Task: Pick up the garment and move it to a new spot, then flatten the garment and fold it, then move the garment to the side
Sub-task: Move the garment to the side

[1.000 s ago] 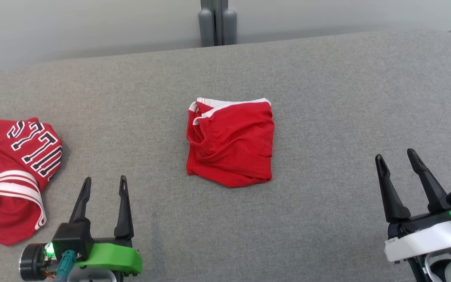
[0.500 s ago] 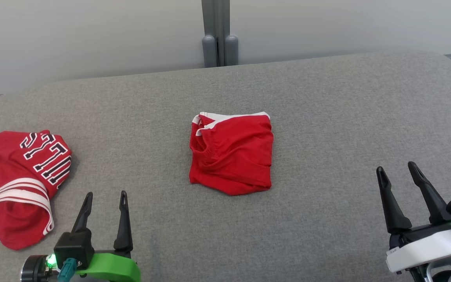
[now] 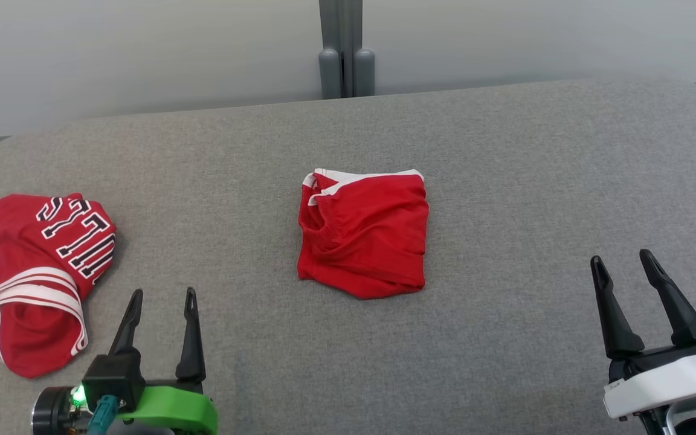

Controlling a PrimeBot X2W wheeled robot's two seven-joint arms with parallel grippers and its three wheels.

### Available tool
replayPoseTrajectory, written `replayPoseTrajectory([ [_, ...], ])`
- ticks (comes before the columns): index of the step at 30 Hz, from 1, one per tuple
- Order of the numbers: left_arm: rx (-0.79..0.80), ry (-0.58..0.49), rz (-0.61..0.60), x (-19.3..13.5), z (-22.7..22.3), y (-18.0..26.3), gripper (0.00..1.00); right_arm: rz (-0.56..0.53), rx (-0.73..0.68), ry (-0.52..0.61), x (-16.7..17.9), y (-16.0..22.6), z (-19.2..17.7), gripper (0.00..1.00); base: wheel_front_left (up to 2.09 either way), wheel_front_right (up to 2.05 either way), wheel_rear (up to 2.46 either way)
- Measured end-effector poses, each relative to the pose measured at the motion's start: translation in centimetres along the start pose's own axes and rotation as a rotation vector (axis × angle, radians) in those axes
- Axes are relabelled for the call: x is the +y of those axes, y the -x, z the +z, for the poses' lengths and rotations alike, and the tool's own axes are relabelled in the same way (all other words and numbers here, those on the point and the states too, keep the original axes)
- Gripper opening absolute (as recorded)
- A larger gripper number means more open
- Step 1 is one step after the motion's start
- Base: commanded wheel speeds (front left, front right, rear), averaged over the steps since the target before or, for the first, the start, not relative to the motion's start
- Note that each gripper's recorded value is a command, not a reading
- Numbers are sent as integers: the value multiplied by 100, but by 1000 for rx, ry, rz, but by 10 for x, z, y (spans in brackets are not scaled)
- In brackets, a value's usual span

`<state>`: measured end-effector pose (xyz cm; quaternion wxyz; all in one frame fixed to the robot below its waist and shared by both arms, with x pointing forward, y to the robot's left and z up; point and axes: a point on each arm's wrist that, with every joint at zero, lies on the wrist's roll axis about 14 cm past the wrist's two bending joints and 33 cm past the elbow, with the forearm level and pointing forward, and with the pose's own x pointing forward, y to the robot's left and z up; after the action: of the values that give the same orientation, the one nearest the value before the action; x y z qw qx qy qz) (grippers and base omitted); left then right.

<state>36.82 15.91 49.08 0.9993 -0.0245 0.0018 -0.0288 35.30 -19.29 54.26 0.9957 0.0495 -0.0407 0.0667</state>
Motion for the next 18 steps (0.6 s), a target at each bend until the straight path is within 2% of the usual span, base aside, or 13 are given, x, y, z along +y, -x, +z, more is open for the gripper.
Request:
replayPoseTrajectory([
  [4,-55,-7,-11,-4,15,-15,100,2,28,6,-4,-9,-6,100,0,0,0],
  [9,-125,4,-27,-14,34,-41,100,31,57,13,-5,-40,-16,100,0,0,0],
  [13,-135,16,-27,-16,33,-60,100,93,116,-11,8,-73,-41,100,0,0,0],
  [18,-145,15,-7,-13,31,-77,100,199,228,-68,42,-109,-91,100,0,0,0],
])
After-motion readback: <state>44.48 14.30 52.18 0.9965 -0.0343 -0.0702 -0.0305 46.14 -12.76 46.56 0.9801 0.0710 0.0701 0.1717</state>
